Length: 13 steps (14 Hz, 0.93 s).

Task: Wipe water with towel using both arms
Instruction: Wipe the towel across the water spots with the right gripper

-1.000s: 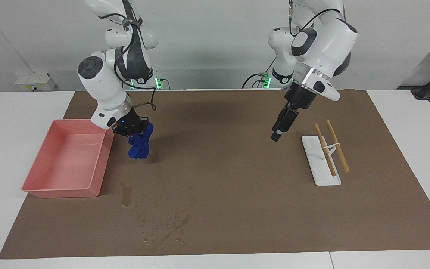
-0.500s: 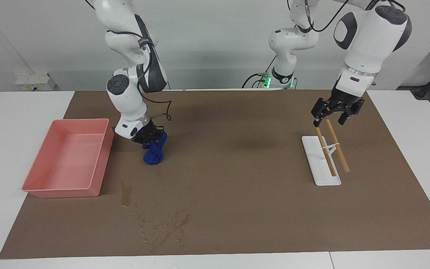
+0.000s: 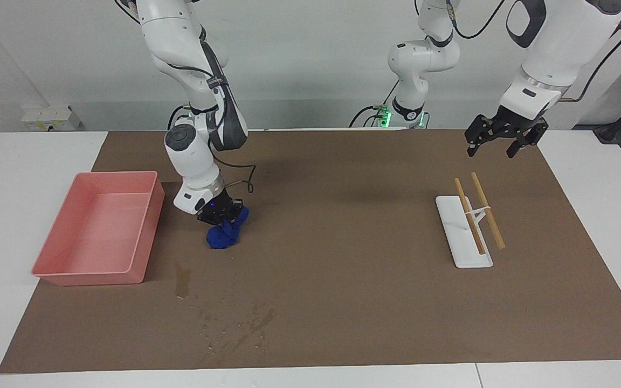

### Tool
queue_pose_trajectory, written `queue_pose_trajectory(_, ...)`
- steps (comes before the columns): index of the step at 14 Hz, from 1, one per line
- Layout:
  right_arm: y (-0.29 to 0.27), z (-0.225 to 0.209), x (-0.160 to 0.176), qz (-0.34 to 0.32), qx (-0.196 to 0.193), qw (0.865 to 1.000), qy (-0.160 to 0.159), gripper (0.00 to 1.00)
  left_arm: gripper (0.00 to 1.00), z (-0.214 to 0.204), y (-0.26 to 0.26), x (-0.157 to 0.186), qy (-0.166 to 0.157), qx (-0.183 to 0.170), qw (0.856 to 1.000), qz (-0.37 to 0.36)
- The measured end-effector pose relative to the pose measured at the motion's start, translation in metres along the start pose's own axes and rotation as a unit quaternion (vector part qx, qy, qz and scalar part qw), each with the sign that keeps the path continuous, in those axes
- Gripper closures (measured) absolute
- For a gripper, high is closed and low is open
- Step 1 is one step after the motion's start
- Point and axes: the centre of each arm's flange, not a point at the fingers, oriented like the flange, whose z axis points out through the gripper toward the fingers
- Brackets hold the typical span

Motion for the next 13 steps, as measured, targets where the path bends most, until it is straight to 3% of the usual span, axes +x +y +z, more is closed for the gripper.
queue_pose_trajectory(13, 0.018, 0.019, 0.089, -0.004, -0.006, 0.998, 0.070, 0.88, 0.00, 0.017, 0.019, -0.015, -0.023, 0.001, 1.000, 0.010)
